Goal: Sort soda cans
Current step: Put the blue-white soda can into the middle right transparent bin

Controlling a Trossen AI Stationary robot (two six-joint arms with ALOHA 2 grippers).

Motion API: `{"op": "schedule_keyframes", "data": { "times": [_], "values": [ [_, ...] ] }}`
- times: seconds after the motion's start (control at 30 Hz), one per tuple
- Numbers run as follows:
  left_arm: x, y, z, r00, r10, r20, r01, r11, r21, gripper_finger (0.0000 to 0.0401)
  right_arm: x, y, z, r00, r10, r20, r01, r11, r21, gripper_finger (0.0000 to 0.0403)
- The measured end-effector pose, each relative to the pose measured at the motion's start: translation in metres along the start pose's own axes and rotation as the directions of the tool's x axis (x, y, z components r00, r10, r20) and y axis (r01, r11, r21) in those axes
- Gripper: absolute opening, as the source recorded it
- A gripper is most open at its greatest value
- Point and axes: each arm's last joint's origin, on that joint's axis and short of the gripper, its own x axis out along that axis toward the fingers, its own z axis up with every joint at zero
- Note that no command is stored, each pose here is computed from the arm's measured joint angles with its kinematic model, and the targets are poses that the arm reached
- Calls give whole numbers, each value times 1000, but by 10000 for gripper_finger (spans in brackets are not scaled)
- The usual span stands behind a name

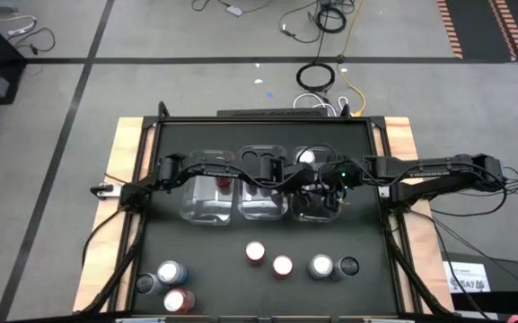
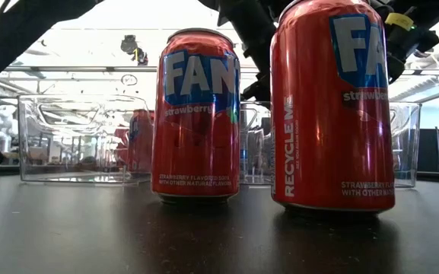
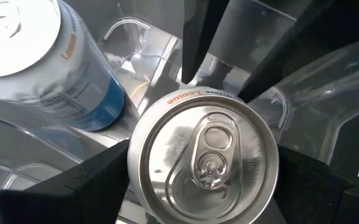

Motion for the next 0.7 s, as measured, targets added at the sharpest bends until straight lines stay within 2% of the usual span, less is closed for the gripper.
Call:
{"op": "schedule_keyframes", "data": {
  "times": [0.47,0.7],
  "values": [
    [0,1,3,1000,-3,21,3,1000,-4,344,0,0,0,1000,2,4,-2,1000,-1,158],
    [0,2,6,999,6,51,-6,1000,-16,380,0,0,2,1000,4,21,-4,1000,-1,158]
  ]
}}
